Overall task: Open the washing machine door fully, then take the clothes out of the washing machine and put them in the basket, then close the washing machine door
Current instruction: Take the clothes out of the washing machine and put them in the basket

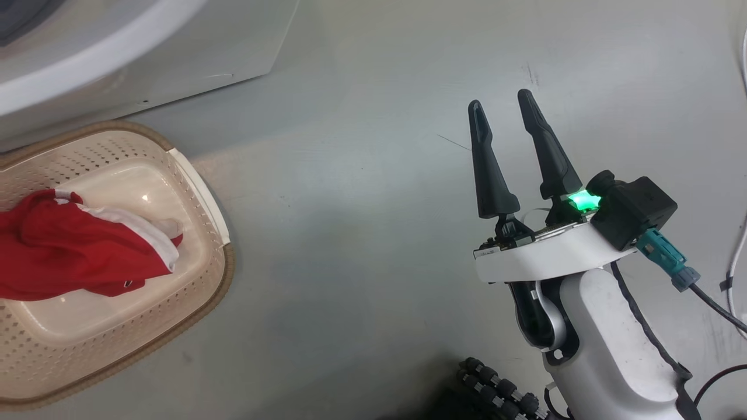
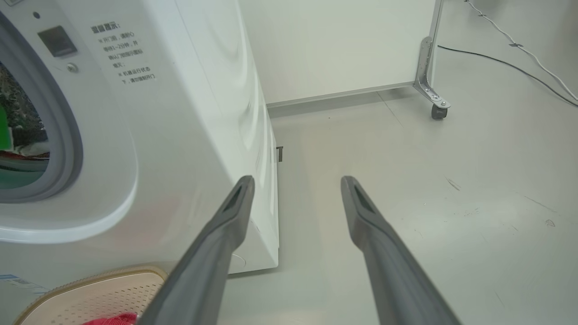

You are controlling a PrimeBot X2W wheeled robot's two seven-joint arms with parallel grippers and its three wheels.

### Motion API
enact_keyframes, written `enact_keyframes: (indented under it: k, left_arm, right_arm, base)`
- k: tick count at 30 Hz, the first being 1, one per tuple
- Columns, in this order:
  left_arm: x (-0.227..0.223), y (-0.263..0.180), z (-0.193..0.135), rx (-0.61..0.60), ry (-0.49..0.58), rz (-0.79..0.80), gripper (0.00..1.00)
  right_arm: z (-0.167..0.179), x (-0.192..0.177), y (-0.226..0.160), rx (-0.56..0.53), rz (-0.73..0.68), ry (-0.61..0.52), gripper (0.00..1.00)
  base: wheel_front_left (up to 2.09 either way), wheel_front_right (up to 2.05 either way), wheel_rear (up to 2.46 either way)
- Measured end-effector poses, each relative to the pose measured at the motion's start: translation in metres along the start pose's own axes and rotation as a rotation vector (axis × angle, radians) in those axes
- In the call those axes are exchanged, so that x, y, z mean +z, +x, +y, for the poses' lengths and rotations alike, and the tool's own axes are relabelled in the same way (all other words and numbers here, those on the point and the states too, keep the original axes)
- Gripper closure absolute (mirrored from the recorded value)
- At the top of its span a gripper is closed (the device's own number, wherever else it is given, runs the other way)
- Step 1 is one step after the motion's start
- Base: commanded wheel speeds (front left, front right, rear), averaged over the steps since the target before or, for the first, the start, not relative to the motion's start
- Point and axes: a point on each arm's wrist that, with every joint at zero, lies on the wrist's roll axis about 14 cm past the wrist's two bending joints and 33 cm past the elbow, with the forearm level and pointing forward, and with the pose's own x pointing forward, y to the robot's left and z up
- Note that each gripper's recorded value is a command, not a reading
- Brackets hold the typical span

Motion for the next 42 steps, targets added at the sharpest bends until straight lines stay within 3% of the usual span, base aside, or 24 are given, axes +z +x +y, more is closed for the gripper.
enact_keyframes:
  k: [19, 30, 42]
  left_arm:
    - [0.026, -0.050, -0.023, -0.048, -0.059, -0.342, 1.00]
    - [0.047, -0.114, -0.029, -0.047, -0.127, -0.573, 1.00]
    - [0.070, -0.189, -0.030, -0.035, -0.132, -0.746, 1.00]
  right_arm:
    - [0.016, 0.002, 0.004, 0.056, -0.016, -0.054, 0.00]
    - [0.029, 0.005, -0.003, 0.098, -0.027, -0.082, 0.00]
    - [0.050, 0.015, -0.021, 0.167, -0.049, -0.080, 0.00]
  base:
    - [0.00, 0.00, 0.00]
    - [0.00, 0.00, 0.00]
    - [0.00, 0.00, 0.00]
